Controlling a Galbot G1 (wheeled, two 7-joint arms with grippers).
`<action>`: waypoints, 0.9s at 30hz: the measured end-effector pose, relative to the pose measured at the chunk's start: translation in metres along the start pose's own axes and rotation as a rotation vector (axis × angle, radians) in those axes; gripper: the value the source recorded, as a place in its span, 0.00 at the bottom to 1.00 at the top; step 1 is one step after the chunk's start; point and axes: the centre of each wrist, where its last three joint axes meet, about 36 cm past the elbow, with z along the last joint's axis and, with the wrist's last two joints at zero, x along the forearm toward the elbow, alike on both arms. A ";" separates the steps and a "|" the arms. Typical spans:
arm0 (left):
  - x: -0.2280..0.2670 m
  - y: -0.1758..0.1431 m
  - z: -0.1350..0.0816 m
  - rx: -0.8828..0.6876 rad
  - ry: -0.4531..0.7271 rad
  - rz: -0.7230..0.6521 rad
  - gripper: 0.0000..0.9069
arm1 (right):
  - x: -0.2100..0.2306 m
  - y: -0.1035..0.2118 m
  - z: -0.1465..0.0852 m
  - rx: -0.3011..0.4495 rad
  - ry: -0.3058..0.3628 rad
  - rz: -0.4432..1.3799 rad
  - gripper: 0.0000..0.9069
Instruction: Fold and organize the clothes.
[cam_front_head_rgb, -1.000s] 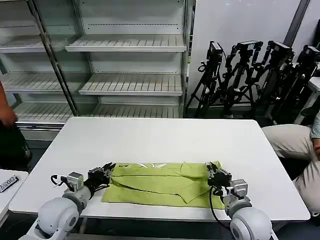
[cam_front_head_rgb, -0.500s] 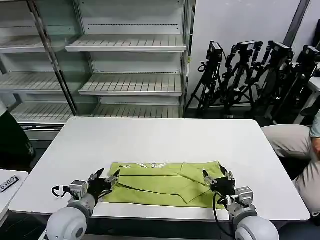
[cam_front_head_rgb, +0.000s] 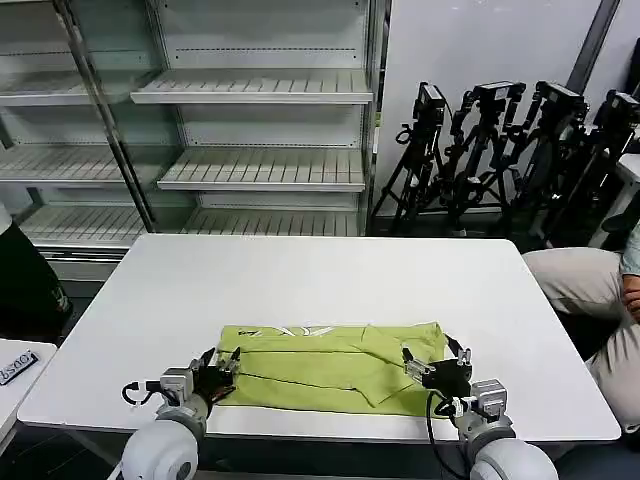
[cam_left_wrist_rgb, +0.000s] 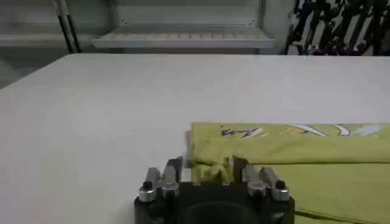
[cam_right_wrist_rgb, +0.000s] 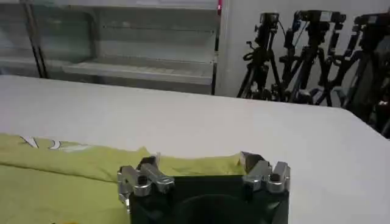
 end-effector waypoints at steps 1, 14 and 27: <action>0.000 -0.001 0.001 0.001 0.001 0.000 0.01 | 0.000 0.000 0.000 0.001 0.000 0.000 1.00; -0.013 -0.002 0.001 -0.029 -0.009 -0.040 0.01 | 0.000 0.002 0.000 0.009 -0.002 0.005 1.00; 0.004 0.100 -0.035 -0.230 -0.124 -0.230 0.01 | -0.001 -0.004 -0.006 0.013 -0.024 0.018 1.00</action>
